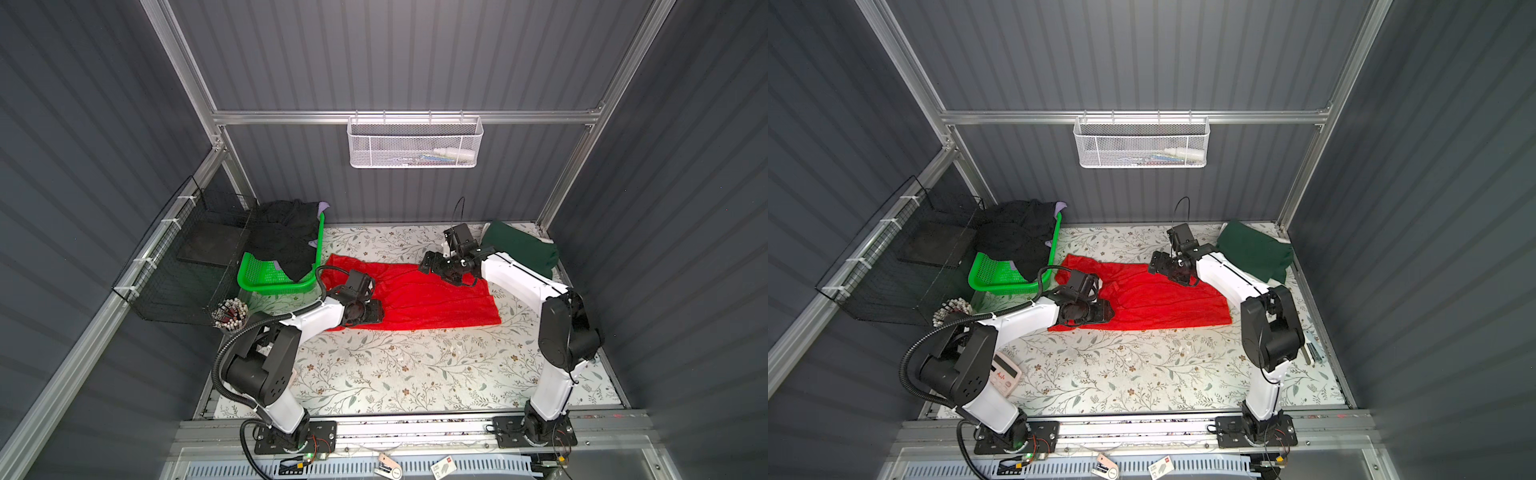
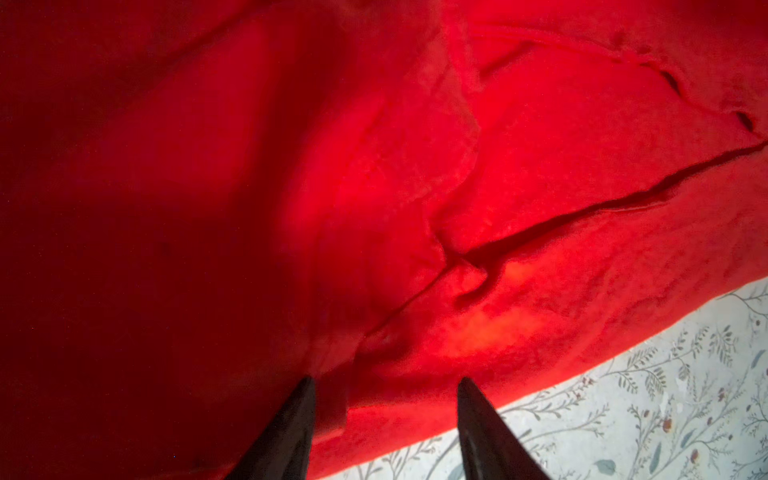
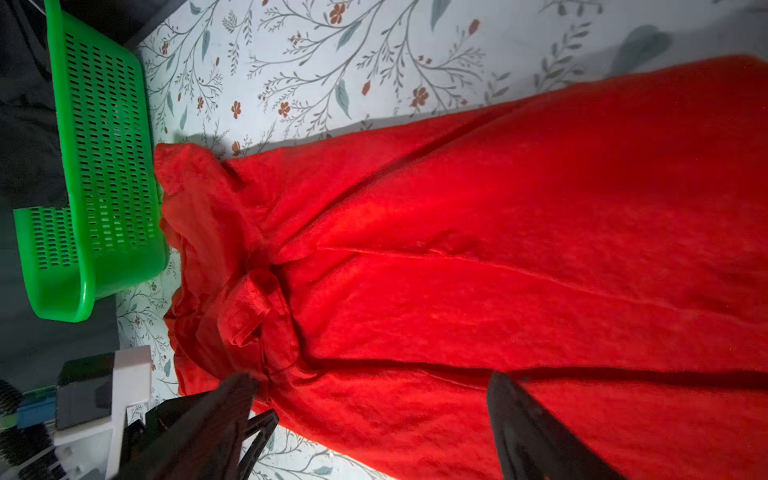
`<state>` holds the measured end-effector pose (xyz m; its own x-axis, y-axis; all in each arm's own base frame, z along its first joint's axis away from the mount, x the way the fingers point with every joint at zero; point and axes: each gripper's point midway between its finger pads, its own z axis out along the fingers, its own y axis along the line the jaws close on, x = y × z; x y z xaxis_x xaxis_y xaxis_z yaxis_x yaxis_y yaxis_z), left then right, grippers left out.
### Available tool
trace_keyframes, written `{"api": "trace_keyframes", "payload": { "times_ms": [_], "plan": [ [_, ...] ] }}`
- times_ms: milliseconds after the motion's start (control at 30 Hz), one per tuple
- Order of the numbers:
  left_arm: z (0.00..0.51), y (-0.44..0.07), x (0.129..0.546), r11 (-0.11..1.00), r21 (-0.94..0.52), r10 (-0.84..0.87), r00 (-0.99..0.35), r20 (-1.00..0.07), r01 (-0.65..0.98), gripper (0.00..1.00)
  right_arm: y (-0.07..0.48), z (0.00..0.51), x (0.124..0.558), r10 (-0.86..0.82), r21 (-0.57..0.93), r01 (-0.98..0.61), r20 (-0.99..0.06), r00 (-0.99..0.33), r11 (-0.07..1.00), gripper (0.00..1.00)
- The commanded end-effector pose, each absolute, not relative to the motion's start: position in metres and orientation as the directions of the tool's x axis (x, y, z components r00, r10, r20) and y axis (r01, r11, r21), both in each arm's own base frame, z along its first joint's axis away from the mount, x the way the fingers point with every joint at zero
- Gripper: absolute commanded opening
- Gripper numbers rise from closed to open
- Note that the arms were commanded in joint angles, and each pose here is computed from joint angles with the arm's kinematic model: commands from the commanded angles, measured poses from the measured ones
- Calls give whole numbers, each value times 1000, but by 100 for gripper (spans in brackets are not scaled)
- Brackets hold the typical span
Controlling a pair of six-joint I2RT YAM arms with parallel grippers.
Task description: Fold and stack the t-shirts
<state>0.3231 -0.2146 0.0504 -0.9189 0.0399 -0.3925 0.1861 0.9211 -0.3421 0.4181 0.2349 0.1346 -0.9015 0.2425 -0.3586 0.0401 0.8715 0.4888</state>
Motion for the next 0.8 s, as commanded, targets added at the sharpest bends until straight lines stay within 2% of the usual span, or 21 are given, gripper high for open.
{"api": "trace_keyframes", "payload": {
  "times_ms": [0,167,267,400,767],
  "plan": [
    [44,-212,322,933,-288,96,-922,-375,214,56,222,130,414,257,476,62,-358,-897,877,91],
    [30,-205,318,952,-236,106,-935,-339,193,52,211,125,413,271,474,83,-345,-899,877,91],
    [22,-190,316,976,-147,107,-944,-312,159,49,210,123,414,272,474,84,-343,-899,876,91],
    [23,-173,318,990,-61,98,-940,-327,124,44,209,120,414,272,476,87,-335,-902,875,90],
    [30,-168,329,996,-22,70,-930,-360,83,26,205,106,412,272,473,101,-310,-911,875,91]
  ]
}}
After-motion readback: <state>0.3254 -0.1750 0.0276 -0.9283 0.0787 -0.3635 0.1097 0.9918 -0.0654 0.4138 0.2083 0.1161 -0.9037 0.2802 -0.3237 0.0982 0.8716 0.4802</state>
